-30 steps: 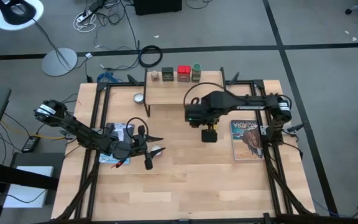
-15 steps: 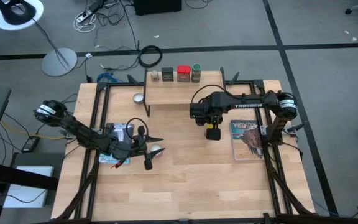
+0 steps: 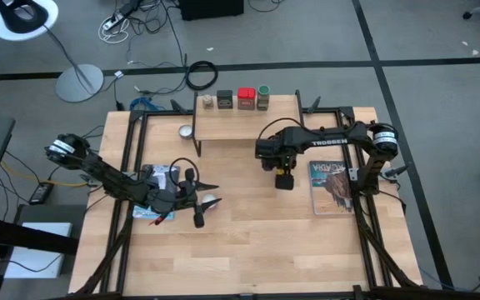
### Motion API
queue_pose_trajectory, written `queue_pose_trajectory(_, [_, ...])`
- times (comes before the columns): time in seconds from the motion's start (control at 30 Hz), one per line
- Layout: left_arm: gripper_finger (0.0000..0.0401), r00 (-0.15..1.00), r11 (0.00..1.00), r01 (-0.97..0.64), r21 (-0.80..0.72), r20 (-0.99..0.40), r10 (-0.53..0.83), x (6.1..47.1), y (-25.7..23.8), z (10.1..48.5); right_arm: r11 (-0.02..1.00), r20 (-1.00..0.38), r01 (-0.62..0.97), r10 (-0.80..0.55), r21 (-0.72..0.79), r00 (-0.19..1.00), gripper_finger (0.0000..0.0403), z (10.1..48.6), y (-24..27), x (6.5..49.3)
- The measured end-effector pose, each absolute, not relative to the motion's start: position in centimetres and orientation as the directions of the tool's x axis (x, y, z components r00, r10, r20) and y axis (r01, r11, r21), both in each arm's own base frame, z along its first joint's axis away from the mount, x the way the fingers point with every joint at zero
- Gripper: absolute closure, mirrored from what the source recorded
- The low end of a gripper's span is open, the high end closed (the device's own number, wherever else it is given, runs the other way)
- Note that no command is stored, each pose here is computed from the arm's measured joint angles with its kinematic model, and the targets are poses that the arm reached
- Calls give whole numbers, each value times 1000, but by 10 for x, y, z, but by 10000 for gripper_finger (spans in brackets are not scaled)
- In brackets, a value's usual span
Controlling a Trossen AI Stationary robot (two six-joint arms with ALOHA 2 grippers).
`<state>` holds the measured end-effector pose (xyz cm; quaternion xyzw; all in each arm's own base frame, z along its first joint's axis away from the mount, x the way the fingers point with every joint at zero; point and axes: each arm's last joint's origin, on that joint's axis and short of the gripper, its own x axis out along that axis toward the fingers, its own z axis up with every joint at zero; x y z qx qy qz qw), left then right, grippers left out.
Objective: Shelf spices
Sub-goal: Put the yellow seasoning bottle on the shelf
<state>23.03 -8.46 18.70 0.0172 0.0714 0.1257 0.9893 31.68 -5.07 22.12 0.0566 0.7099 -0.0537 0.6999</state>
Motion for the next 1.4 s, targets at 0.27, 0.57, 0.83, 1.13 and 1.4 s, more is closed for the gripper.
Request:
queue_pose_trajectory(0.27, [199, 958, 968, -246, 55, -139, 251, 230, -85, 187, 988, -999, 150, 35, 33, -12, 144, 215, -50, 316])
queue_pose_trajectory(0.57, [199, 958, 968, -246, 55, -140, 251, 230, -85, 187, 988, -999, 149, 44, 43, -4, 181, 216, -50, 316])
queue_pose_trajectory(0.83, [199, 958, 968, -246, 55, -140, 252, 230, -85, 187, 991, -998, 119, 55, 59, 38, 181, 240, -47, 324])
queue_pose_trajectory(1.13, [199, 957, 967, -246, 59, -145, 252, 230, -85, 186, 996, -988, 82, -59, -48, 140, 181, 325, -47, 330])
queue_pose_trajectory(1.4, [199, 957, 968, -246, 57, -145, 252, 230, -85, 186, 971, -945, 173, -205, -164, 255, 181, 401, -75, 310])
